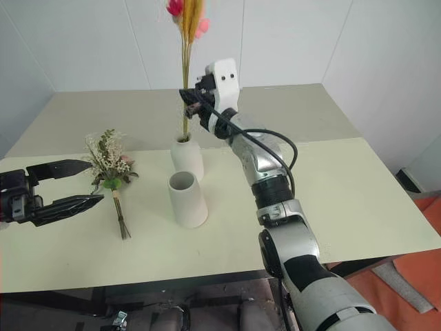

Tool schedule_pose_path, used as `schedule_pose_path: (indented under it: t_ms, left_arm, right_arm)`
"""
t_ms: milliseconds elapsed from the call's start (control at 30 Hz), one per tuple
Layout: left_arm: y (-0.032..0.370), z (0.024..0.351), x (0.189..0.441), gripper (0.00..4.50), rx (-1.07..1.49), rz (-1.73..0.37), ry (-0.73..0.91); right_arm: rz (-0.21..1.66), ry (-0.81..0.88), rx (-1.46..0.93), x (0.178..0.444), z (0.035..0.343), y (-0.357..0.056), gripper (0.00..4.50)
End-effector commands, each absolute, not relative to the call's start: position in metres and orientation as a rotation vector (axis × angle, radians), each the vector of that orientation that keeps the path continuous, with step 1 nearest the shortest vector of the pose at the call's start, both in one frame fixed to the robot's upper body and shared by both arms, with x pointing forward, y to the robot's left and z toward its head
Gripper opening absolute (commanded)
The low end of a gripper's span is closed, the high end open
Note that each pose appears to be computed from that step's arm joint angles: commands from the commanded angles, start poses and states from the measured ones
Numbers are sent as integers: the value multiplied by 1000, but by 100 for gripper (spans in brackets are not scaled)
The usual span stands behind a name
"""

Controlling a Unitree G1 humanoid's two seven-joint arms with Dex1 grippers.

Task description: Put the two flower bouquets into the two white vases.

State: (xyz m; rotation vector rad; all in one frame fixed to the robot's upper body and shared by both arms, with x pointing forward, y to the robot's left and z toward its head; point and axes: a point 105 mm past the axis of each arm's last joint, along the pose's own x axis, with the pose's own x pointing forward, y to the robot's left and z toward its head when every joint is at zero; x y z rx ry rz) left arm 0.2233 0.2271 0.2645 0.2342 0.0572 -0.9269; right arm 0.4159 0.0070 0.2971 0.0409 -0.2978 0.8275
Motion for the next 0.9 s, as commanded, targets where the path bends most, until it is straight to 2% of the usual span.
schedule_pose_path:
  t_ms: [33, 267, 433, 667, 900]
  left_arm:
    - [226, 270, 221, 450, 265, -916, 32]
    - [232, 265, 225, 450, 261, -845, 47]
    - [249, 246, 244, 450, 265, -641, 173]
    - [254, 230, 265, 450, 180, -454, 453]
    - [256, 197, 290, 450, 113, -297, 707]
  right_arm:
    - [854, -405, -32, 403, 312, 9, 208]
    - [916, -390, -113, 391, 297, 5, 448]
    - [989, -312, -210, 383, 285, -8, 448]
    - [1155, -281, -254, 352, 305, -47, 448]
    - [1266, -241, -391, 342, 299, -89, 448]
